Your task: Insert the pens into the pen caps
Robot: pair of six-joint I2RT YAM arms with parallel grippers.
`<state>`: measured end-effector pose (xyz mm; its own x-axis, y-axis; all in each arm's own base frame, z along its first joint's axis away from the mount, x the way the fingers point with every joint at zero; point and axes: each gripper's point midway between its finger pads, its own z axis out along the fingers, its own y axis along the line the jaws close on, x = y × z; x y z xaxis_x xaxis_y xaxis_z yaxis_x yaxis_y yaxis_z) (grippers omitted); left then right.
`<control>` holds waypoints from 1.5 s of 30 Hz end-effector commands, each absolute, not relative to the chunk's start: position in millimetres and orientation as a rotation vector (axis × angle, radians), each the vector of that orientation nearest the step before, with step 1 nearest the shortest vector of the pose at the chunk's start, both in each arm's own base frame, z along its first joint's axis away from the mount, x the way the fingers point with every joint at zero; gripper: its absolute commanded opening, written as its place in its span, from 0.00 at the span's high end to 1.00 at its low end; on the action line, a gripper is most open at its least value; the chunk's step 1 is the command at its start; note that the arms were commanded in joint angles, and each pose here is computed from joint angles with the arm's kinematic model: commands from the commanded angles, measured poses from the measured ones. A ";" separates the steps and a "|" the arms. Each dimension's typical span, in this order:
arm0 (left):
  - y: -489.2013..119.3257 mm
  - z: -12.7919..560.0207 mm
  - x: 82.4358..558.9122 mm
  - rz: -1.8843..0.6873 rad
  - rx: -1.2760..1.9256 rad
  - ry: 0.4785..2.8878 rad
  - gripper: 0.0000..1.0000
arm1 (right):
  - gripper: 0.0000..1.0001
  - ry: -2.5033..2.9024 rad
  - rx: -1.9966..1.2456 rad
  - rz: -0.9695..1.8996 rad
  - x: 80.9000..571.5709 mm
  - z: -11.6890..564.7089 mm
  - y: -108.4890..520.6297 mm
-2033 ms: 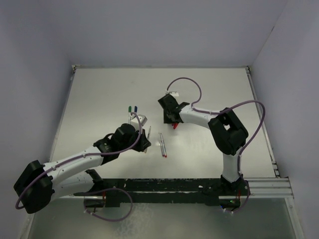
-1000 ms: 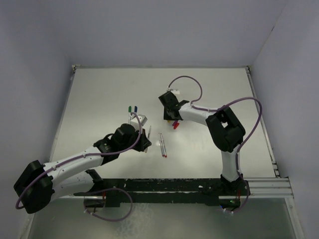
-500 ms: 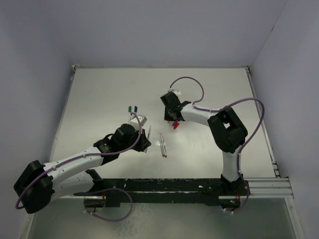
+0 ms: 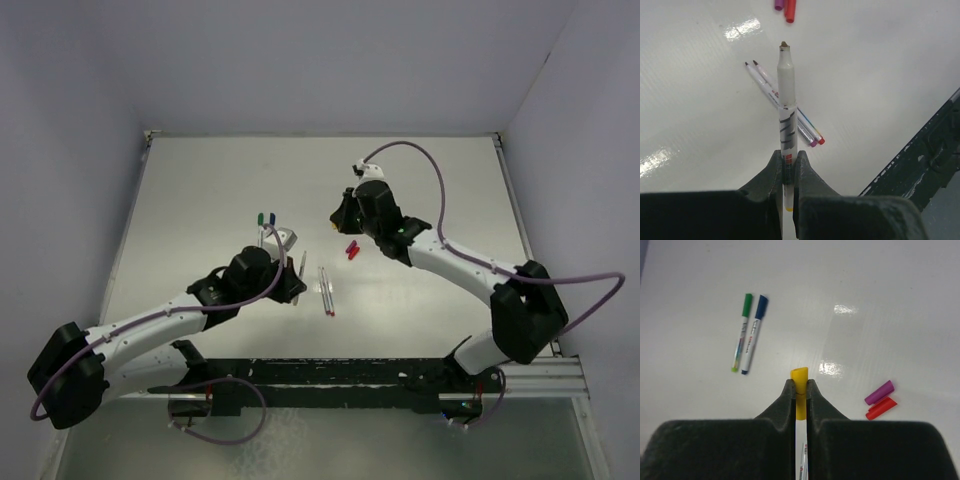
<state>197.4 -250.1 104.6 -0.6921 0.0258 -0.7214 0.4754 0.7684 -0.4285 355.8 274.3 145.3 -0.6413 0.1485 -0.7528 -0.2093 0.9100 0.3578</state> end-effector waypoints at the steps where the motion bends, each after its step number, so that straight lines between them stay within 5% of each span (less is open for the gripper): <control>1: -281.6 162.8 201.2 -0.985 0.464 2.011 1.00 | 1.00 1.999 -0.120 0.743 342.8 194.5 290.2; 19: -317.6 216.5 193.7 -1.292 0.464 1.775 1.00 | 1.00 1.494 -0.196 1.152 268.4 300.7 286.5; 45: -317.2 224.2 197.3 -1.312 0.410 1.740 1.00 | 1.00 1.434 -0.203 1.231 258.3 306.6 295.9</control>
